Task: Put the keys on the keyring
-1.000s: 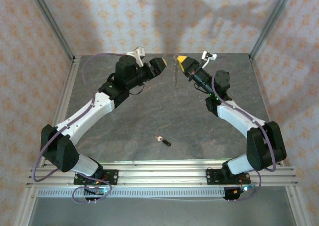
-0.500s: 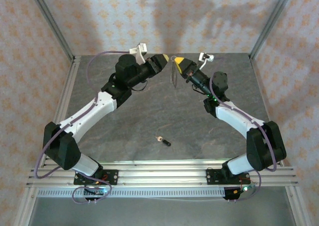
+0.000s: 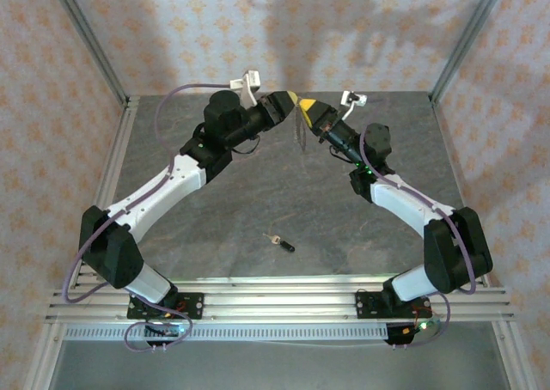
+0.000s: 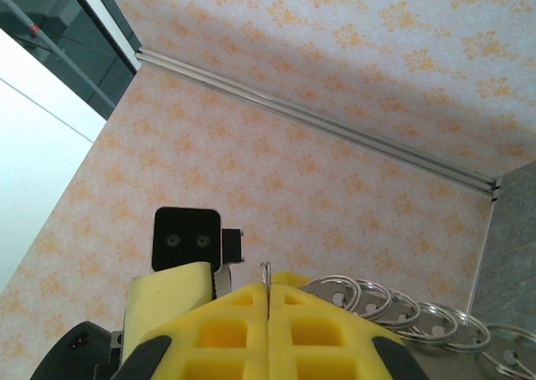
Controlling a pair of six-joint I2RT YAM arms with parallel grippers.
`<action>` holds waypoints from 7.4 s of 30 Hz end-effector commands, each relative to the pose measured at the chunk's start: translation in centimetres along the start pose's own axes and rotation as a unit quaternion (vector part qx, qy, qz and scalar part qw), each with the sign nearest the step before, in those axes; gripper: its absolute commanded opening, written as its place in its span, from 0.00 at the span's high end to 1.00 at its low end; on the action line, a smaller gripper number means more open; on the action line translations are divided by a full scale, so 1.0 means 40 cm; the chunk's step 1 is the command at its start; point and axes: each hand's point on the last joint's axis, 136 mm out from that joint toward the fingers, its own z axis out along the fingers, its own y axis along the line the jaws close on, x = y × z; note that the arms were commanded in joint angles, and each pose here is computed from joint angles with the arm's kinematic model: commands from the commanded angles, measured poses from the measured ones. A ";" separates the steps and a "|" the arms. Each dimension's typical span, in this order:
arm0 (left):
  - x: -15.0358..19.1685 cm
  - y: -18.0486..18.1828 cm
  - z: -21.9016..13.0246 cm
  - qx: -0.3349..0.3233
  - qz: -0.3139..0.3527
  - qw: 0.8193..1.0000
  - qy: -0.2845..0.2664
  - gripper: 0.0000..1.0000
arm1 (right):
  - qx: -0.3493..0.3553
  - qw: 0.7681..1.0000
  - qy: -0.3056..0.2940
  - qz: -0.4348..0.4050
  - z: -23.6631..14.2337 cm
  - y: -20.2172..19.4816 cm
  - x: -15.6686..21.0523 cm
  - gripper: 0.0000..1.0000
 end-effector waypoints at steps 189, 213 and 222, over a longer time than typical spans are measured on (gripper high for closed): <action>0.067 -0.101 0.022 0.122 0.002 0.992 -0.040 0.75 | -0.027 0.997 -0.021 -0.069 -0.074 0.094 -0.026 1.00; 0.073 -0.105 0.043 0.124 0.002 0.991 -0.039 0.87 | -0.017 0.997 -0.014 -0.076 -0.083 0.087 -0.015 1.00; 0.077 -0.097 0.048 0.119 0.001 0.992 -0.041 1.00 | -0.011 0.997 -0.016 -0.079 -0.082 0.087 -0.019 1.00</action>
